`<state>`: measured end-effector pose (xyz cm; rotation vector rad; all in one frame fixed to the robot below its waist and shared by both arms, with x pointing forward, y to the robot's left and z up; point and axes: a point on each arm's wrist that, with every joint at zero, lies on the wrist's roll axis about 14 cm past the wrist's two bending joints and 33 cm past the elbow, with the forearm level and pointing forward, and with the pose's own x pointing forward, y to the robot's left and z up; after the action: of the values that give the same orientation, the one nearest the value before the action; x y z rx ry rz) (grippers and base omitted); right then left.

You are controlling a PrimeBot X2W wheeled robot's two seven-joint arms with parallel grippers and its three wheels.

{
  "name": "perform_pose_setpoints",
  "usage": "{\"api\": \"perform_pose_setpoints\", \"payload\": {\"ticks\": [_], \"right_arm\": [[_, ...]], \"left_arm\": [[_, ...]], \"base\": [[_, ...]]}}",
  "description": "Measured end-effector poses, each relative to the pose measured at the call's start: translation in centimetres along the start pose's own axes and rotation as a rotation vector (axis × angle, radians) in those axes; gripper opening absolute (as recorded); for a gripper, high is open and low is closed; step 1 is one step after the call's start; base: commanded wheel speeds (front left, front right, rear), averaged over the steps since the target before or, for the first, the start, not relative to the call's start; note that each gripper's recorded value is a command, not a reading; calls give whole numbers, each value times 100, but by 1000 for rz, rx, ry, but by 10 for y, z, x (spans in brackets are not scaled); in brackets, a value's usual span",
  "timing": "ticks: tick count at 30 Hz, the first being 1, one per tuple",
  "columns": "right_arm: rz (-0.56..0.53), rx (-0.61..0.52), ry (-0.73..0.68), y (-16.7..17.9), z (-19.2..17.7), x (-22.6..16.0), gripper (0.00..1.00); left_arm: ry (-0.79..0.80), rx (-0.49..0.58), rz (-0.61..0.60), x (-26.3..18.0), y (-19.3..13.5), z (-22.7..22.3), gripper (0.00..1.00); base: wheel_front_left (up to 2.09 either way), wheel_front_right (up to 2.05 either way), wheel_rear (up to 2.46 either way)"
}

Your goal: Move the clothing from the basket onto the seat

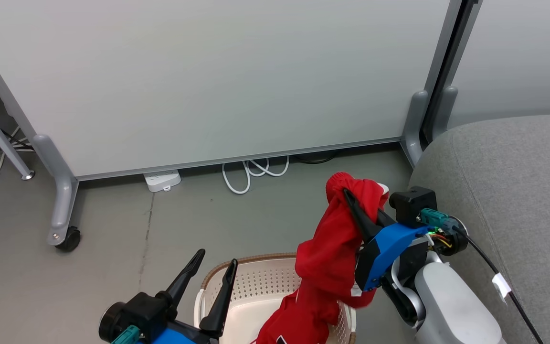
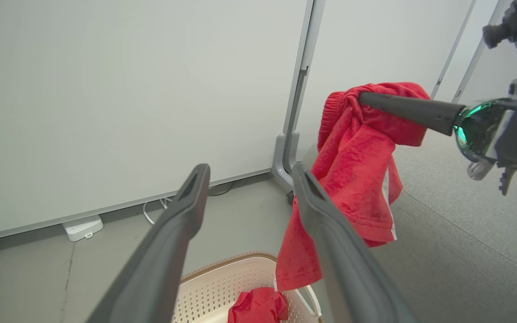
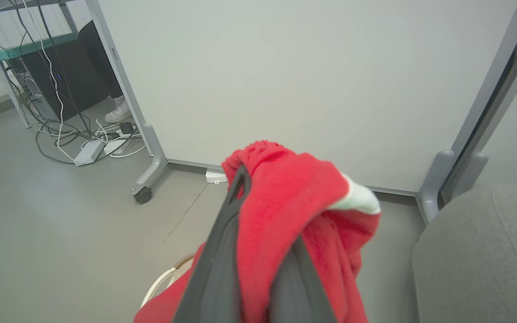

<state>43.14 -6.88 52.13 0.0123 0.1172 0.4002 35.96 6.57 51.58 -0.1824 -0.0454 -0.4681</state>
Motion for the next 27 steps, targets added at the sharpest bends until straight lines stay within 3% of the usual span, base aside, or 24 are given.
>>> {"api": "perform_pose_setpoints", "payload": {"ticks": [17, 27], "right_arm": [[-112, 23, -3, -38, -2, -23, 0], [-275, 49, -1, -87, -10, -65, 0]], "left_arm": [[21, -12, -91, 23, -23, -13, 100], [43, -24, -266, 54, -73, -25, 100]], "base": [[0, 0, 0], [0, 0, 0]]}}
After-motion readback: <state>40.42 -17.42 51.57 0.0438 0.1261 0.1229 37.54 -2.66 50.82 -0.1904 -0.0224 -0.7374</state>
